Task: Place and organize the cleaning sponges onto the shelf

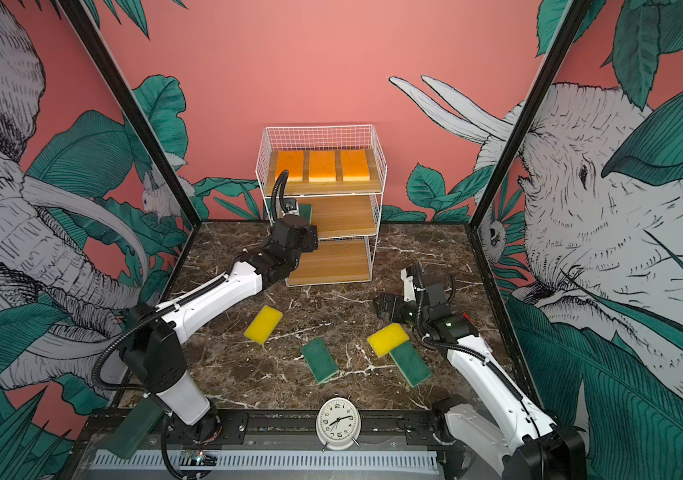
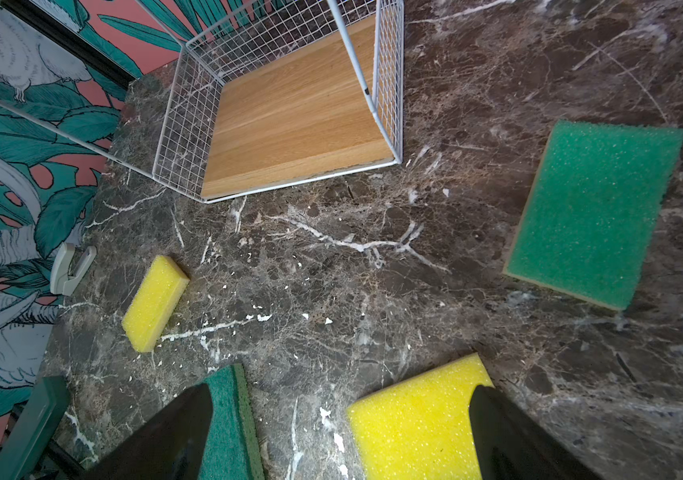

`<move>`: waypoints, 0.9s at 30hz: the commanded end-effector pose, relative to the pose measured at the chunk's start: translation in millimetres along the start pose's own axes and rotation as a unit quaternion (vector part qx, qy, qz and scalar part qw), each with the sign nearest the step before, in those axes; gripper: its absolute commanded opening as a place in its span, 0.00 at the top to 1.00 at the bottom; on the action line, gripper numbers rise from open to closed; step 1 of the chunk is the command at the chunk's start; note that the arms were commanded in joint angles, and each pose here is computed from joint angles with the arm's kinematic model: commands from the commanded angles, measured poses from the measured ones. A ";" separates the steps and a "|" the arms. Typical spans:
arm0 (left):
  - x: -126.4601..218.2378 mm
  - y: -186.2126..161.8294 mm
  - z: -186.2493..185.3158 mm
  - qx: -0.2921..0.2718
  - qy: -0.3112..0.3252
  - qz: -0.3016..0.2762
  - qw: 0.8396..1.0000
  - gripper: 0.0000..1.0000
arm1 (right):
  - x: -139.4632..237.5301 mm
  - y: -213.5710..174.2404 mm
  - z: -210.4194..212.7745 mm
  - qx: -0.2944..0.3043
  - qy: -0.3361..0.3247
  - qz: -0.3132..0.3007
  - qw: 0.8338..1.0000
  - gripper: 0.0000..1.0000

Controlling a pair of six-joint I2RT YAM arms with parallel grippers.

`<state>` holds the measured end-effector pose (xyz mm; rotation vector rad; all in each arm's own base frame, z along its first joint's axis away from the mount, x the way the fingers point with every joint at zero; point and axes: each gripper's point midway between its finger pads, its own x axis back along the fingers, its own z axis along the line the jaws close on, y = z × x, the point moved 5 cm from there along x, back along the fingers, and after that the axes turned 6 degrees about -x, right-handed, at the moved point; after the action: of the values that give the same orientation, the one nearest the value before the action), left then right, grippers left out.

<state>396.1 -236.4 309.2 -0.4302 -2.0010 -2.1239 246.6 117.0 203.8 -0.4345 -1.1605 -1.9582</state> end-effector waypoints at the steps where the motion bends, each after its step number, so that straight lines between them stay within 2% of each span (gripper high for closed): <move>1: 26.5 26.3 11.9 0.035 -0.021 -0.043 0.998 0.17 | 4.4 8.7 9.1 0.007 0.018 -0.021 1.000 0.01; 6: 44.8 25.5 22.6 0.041 -0.026 -0.044 0.998 0.16 | 2.1 11.2 10.0 0.008 0.020 -0.025 0.999 0.01; 10: 60.4 18.8 29.6 0.050 -0.040 -0.035 0.997 0.23 | 5.2 18.5 17.8 0.015 0.034 -0.031 0.999 0.03; 12: 68.8 14.2 34.6 0.055 -0.045 -0.026 0.997 0.30 | 9.2 24.2 25.9 0.028 0.044 -0.037 0.998 0.05; 15: 78.2 8.5 38.0 0.047 -0.058 -0.006 0.997 0.48 | 12.4 30.7 33.5 0.041 0.046 -0.045 0.997 0.05; 20: 75.9 -12.2 24.0 0.048 -0.113 0.027 0.992 0.62 | 9.7 32.1 38.9 0.043 0.049 -0.037 0.997 0.05; 23: 72.1 -23.4 19.0 0.057 -0.130 0.024 0.990 0.71 | 9.9 30.9 40.6 0.040 0.052 -0.036 0.997 0.05; 27: 67.3 -20.9 5.3 0.061 -0.170 0.006 0.984 0.76 | 11.2 29.0 41.3 0.042 0.054 -0.038 0.997 0.05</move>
<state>324.2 -216.2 297.0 -0.7958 -2.1480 -2.0249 258.0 136.8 240.2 -0.2889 -1.1926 -1.9523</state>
